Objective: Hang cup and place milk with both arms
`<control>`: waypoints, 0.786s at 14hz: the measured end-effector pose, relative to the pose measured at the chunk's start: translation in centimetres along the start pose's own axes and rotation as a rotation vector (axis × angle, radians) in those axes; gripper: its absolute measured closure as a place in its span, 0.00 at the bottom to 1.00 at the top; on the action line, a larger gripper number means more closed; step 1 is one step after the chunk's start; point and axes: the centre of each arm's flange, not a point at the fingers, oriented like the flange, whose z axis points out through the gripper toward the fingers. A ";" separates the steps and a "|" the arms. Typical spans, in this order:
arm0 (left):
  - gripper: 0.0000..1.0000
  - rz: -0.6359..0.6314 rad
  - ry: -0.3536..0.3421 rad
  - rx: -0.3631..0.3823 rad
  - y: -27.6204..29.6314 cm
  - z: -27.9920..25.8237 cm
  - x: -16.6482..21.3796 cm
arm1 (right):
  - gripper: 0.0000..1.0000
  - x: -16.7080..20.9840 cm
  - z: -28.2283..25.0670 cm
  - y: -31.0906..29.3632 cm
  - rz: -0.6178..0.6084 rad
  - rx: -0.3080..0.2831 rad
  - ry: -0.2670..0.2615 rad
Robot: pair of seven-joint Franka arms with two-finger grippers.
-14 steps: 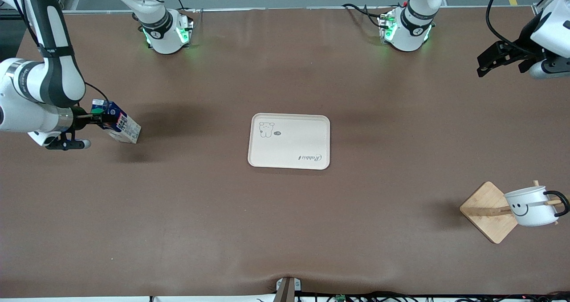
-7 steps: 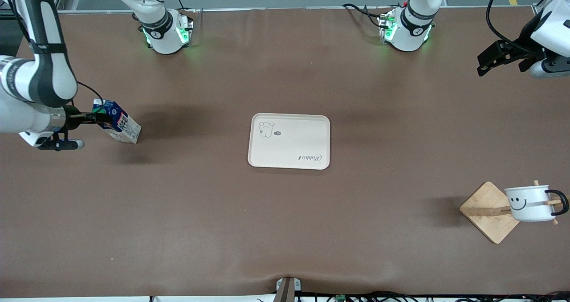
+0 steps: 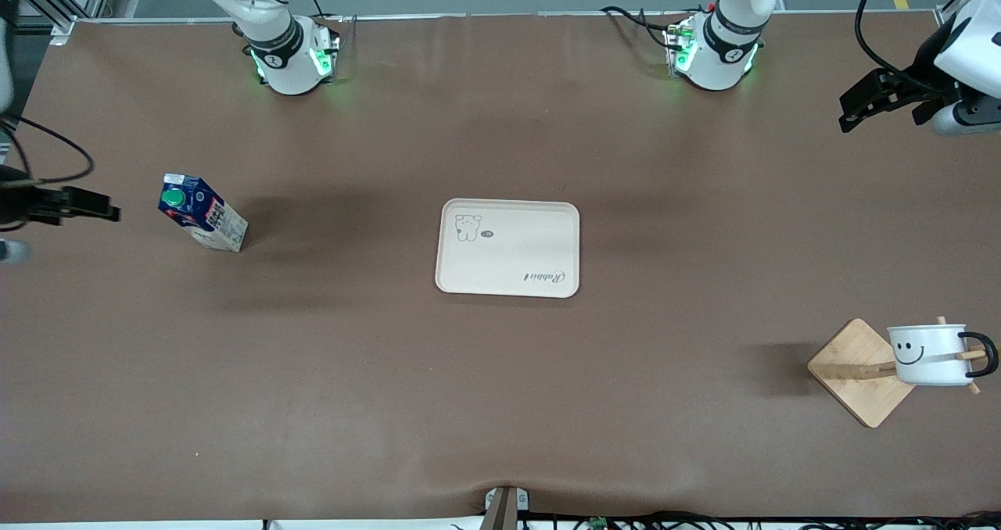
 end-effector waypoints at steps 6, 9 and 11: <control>0.00 -0.002 0.001 -0.001 -0.1 -0.1 0.0 | 0.00 -2.2 -6.7 -1.2 -0.055 0.006 -0.003; 0.00 -0.003 0.002 -0.001 -0.2 -0.1 0.0 | 0.00 -7.3 -9.2 -2.4 -0.016 0.028 -0.025; 0.00 -0.004 0.002 -0.001 -0.2 -0.1 0.0 | 0.00 -10.5 -8.9 -3.1 0.045 0.040 -0.014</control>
